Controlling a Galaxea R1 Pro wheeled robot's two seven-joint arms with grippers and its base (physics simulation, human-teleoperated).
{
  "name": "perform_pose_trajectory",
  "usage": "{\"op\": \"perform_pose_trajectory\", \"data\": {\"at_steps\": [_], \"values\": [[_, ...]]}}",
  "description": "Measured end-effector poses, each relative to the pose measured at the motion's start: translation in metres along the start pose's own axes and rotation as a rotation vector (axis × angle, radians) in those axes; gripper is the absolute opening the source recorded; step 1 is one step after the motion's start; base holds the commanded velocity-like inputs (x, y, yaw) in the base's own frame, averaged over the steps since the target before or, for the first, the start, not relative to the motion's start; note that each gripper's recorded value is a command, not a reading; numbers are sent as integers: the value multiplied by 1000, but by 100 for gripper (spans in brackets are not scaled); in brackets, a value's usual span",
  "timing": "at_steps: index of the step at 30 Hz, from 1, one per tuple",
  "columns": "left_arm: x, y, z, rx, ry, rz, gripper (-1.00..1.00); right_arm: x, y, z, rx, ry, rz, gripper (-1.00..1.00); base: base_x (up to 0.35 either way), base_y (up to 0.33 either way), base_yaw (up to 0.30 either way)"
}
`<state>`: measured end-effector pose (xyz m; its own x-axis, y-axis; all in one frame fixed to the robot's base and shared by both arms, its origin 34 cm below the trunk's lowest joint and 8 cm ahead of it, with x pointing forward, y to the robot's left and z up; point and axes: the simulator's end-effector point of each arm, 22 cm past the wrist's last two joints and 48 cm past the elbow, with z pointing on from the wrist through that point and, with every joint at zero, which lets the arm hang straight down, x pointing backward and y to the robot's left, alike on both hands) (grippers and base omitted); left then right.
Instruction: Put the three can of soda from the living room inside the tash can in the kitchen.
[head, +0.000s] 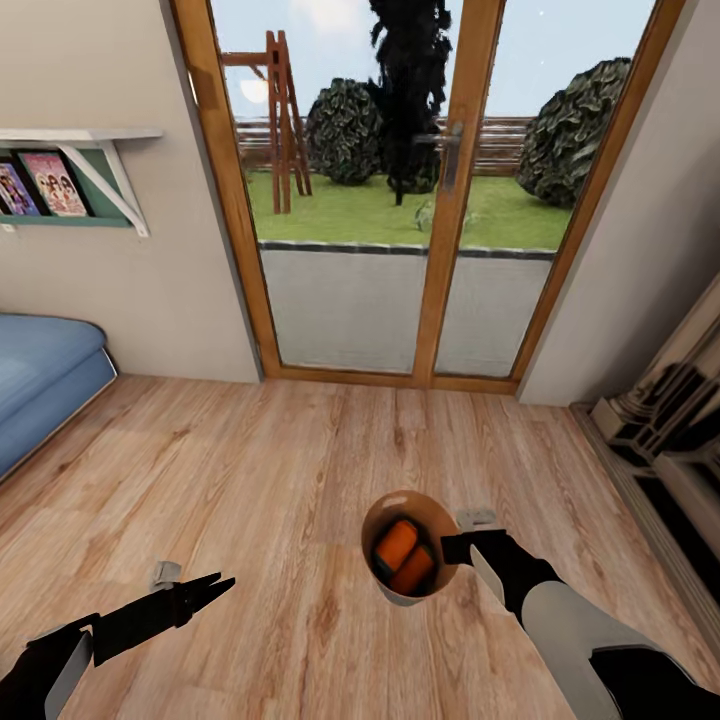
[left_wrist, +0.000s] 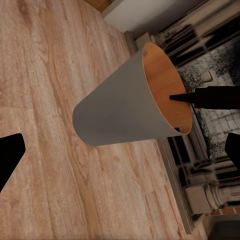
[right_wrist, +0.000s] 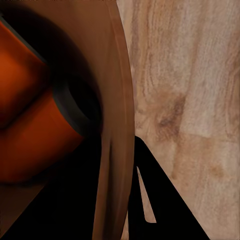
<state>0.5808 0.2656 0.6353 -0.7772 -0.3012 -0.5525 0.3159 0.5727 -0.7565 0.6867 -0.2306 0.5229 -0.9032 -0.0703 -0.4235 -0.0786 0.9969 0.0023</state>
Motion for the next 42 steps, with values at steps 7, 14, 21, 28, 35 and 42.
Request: {"op": "perform_pose_trajectory", "data": {"at_steps": [7, 14, 21, 28, 35, 42], "values": [[8, 9, 4, 0, 0, 0, 100, 6, 1, 11, -2, 0, -1, -100, 0, 0, 0], [16, 19, 8, 1, 0, 0, 100, 13, 2, 22, -3, -2, -1, -100, 0, 0, 0], [24, 28, 12, 1, 0, 1, 100, 17, 2, 33, -3, -9, -4, -100, 0, 0, 0], [32, 36, 15, 2, 0, 0, 100, 21, 4, 43, -4, -17, -8, -100, 0, 0, 0], [32, 36, 15, 2, 0, 0, 100, -2, 4, 41, -5, -118, -8, -100, 0, 0, 0], [37, 41, 18, 3, 0, 0, 100, 1, 4, 48, -5, -128, -8, -100, 0, 0, 0]]}}
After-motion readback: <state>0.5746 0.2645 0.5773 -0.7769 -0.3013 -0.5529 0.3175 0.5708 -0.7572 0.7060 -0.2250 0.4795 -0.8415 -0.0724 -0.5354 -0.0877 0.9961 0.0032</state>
